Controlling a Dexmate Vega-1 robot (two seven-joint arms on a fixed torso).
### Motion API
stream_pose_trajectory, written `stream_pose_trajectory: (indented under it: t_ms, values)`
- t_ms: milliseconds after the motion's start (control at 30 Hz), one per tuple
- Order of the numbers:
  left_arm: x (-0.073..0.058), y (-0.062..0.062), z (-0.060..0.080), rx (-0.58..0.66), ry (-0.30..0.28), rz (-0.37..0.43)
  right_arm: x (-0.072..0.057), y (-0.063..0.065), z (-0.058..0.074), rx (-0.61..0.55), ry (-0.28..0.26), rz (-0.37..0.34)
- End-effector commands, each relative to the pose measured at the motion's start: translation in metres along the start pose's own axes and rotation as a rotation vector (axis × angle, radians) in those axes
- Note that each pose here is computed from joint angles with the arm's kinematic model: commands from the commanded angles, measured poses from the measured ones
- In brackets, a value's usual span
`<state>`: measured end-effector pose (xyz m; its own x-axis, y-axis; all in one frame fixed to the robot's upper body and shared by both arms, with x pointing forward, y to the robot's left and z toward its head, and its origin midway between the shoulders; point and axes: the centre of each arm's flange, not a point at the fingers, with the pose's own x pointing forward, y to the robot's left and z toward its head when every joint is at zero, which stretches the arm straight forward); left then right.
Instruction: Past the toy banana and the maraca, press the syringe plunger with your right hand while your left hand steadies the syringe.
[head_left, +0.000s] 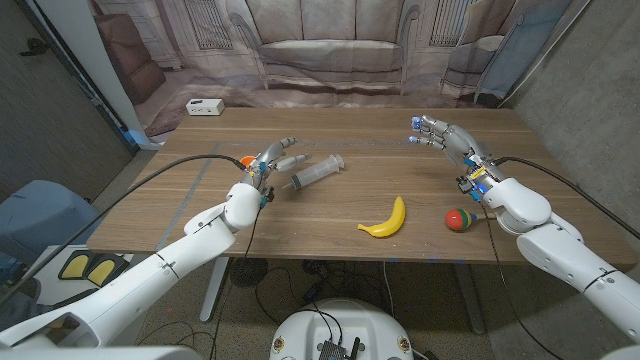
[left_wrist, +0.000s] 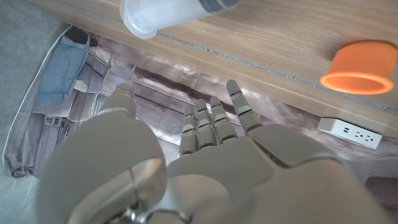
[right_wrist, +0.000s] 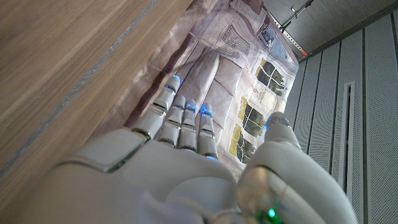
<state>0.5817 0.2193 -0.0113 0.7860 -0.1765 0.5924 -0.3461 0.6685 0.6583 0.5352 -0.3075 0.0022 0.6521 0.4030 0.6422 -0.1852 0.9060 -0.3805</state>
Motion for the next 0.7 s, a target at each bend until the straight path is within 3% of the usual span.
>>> stream_pose_trajectory:
  t_ms: [33, 500, 700]
  values:
    - [-0.004, 0.022, 0.007, -0.108, -0.084, 0.027, 0.002, 0.004, -0.004, 0.039, -0.002, -0.018]
    - [-0.006, 0.048, 0.005, -0.225, -0.151, 0.015, 0.006, 0.012, -0.009, 0.109, -0.017, -0.036]
    - [-0.006, 0.053, 0.002, -0.284, -0.167, -0.003, 0.009, 0.018, -0.013, 0.132, -0.017, -0.027]
